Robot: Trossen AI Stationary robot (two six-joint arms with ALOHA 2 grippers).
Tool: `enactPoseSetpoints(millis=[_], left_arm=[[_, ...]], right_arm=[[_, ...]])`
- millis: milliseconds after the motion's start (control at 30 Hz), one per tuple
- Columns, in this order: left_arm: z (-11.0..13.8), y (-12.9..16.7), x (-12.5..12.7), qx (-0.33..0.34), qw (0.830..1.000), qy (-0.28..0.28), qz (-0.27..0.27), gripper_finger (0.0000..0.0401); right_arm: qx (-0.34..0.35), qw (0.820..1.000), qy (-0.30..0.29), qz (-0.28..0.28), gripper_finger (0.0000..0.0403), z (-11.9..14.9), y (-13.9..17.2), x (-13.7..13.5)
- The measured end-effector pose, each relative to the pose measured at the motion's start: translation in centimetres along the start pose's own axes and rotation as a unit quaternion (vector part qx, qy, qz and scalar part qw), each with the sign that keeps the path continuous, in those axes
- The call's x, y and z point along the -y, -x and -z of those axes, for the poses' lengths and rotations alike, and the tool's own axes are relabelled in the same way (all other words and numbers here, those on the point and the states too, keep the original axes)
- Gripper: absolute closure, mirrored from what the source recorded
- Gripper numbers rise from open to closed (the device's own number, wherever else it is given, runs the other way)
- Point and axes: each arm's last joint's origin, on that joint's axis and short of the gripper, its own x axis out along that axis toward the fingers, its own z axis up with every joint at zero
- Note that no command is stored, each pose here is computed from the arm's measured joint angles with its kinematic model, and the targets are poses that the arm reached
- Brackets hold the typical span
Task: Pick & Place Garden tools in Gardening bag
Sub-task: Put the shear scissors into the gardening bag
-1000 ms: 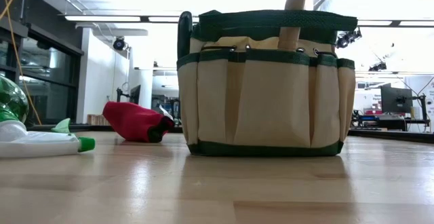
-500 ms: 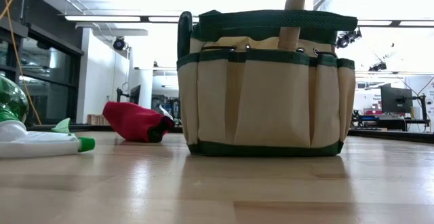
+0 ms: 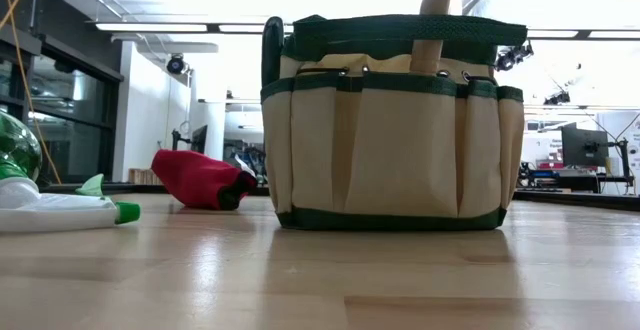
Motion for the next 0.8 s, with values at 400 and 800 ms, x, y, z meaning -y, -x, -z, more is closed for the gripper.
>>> enactPoseSetpoints(millis=[400, 800], left_arm=[[0.0, 0.0, 0.0, 0.000, 1.000, 0.000, -0.001, 0.0357], [0.0, 0.0, 0.0, 0.001, 1.000, 0.001, -0.002, 0.0357]], right_arm=[[-0.007, 1.000, -0.002, -0.011, 0.0296, -0.1, -0.7, 0.1], [-0.007, 1.000, -0.007, -0.014, 0.0332, -0.3, -1.3, 0.2]])
